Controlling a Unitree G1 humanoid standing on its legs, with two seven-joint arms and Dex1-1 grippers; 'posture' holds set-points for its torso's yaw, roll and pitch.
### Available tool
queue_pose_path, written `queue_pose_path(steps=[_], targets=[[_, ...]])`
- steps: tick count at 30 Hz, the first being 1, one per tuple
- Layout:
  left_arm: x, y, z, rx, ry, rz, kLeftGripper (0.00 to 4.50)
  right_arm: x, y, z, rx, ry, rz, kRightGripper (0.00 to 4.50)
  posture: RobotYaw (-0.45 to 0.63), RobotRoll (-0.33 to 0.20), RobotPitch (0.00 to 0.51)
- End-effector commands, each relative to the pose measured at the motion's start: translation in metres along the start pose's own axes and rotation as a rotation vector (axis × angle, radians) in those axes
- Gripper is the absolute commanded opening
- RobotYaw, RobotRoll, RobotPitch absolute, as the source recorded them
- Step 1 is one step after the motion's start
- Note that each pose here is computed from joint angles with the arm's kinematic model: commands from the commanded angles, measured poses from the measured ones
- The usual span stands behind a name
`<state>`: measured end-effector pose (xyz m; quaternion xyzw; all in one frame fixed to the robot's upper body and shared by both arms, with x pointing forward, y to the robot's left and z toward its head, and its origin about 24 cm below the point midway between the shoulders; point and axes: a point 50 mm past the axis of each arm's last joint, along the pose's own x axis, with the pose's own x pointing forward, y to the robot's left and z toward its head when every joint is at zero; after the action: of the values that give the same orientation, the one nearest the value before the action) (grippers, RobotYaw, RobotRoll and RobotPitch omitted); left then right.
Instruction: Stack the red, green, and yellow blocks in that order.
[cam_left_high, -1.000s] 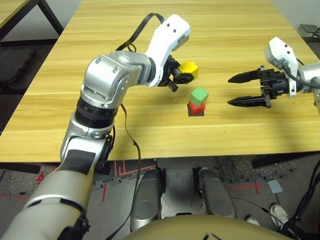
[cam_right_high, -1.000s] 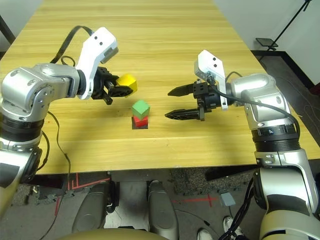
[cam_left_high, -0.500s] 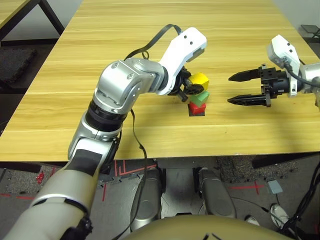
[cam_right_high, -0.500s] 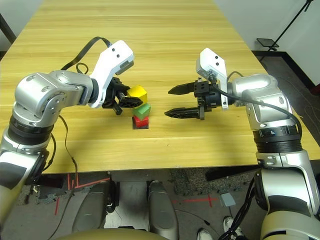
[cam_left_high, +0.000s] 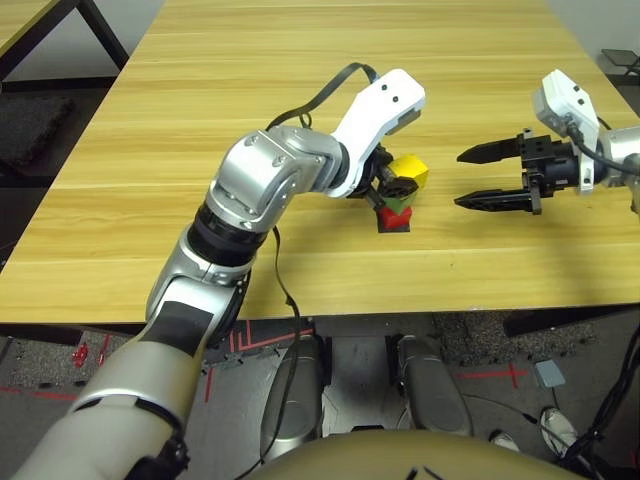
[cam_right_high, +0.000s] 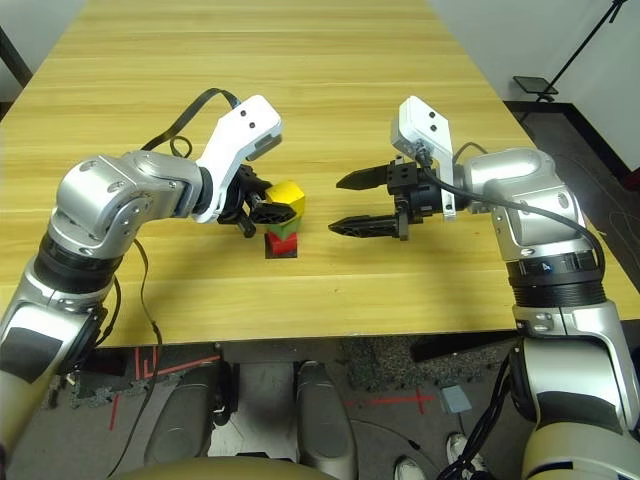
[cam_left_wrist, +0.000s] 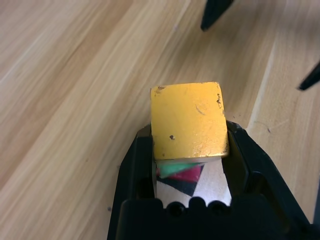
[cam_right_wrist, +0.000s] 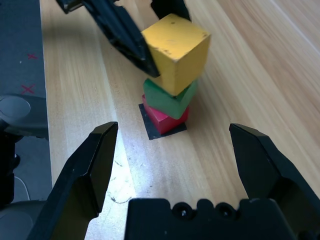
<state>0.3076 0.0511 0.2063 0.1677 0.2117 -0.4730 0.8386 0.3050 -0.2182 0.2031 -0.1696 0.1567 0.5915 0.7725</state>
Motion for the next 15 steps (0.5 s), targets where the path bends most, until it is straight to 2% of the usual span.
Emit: queue_pose_path(steps=[1,15], targets=[[0.0028,-0.0001,0.0003,0.024,0.001,-0.007,1.94,-0.0047,0.0027,0.0026,-0.004,-0.017,-0.01,4.5,0.14,-0.042,0.148],[0.0035,-0.0024,-0.0049,0.026,0.009,-0.02,1.94,-0.0048,0.0013,0.0032,-0.003,-0.025,-0.025,4.5,0.14,-0.041,0.145]])
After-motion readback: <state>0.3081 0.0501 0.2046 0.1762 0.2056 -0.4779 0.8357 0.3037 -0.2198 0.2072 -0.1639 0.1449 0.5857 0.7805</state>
